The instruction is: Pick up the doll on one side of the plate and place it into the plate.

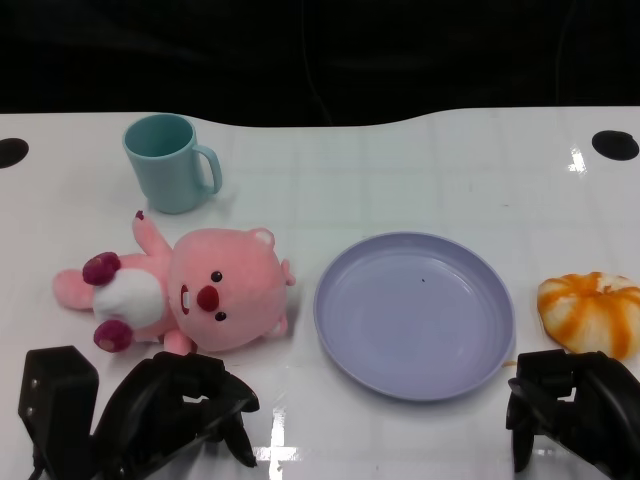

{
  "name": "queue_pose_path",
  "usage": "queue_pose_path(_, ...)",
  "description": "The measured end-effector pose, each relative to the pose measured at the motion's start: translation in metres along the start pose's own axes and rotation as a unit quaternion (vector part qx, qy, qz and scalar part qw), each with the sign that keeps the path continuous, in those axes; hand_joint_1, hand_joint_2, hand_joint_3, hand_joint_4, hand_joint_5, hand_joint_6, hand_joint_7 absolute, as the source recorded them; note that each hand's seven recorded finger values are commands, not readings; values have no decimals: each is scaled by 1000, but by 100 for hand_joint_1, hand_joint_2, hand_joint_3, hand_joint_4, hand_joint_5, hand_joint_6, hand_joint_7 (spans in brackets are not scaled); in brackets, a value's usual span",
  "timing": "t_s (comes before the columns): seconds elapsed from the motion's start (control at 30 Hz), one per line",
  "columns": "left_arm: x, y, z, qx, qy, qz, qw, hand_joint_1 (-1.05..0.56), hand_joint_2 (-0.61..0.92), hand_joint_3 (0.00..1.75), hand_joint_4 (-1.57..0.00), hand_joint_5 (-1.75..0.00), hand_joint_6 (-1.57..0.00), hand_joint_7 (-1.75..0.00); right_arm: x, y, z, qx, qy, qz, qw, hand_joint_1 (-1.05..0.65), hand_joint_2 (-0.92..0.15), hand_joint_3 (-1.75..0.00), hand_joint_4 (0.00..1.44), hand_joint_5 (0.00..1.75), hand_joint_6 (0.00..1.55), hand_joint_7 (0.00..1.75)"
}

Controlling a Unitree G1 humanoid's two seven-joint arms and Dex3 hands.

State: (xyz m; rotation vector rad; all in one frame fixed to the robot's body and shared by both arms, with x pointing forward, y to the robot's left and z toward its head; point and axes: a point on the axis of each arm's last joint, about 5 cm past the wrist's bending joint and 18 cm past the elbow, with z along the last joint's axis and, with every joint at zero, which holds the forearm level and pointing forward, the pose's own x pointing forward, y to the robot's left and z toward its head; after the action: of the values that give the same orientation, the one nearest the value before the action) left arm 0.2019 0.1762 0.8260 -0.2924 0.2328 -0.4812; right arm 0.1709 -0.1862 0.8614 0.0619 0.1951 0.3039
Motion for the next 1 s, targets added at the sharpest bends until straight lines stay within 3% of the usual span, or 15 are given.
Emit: queue_pose_path(1.0,0,0,1,2,-1,0,1000,-105,73,0,-151,-70,-157,-31,0,0,0,0,1,1,1000,-105,-92,-23,108,148,131,108)
